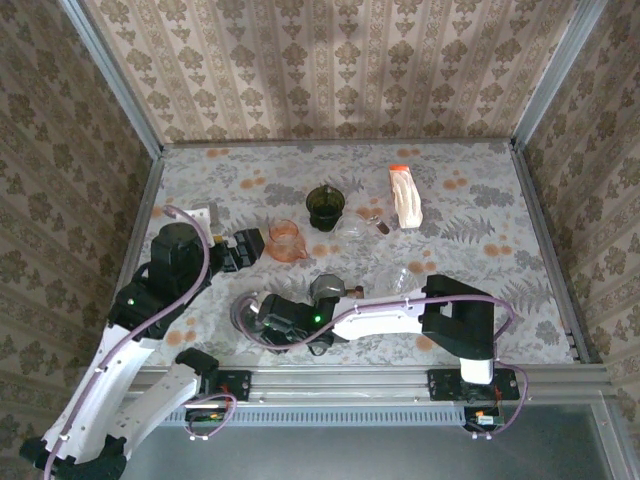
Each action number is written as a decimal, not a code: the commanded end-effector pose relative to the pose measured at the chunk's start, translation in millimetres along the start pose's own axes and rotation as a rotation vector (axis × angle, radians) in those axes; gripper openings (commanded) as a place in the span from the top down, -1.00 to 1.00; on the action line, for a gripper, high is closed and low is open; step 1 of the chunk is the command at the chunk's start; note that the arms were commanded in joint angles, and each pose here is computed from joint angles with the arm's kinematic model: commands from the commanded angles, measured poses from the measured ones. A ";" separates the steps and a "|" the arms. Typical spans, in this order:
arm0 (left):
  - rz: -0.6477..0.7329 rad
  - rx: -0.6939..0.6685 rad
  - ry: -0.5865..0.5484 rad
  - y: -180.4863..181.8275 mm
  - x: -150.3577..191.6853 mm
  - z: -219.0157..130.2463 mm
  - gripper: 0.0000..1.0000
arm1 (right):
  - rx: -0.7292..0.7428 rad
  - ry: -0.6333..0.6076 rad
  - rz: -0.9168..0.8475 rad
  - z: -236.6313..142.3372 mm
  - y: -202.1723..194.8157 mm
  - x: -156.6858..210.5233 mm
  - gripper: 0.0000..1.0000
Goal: Place the coffee filter in the dripper
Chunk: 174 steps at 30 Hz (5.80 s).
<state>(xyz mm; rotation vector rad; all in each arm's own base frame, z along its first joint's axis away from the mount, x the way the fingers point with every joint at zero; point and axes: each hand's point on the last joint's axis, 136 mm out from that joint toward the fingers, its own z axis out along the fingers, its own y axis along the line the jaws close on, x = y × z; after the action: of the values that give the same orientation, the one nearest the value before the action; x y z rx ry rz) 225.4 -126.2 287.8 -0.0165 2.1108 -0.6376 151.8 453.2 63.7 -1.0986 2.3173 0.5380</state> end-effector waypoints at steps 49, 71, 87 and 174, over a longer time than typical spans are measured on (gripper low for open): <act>-0.124 0.072 0.014 6.4 9.9 41.3 -1.00 | 0.172 -0.155 0.145 -182.7 -112.8 4.4 0.73; -0.139 0.073 0.035 8.6 16.4 49.1 -1.00 | 0.183 -0.133 0.118 -164.2 -108.6 13.6 0.72; -0.139 0.072 0.039 9.7 17.6 50.0 -1.00 | 0.215 -0.104 0.126 -155.9 -112.4 26.0 0.67; -0.118 0.141 0.238 -0.8 72.9 104.4 -0.92 | 0.724 -0.029 0.724 -159.6 -486.7 -34.2 0.66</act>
<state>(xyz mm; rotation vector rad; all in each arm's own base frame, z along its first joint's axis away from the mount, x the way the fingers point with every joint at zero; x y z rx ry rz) 258.3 -188.6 171.6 -0.0120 2.3344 -0.8829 509.5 99.4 148.4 0.0570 2.4897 -0.0776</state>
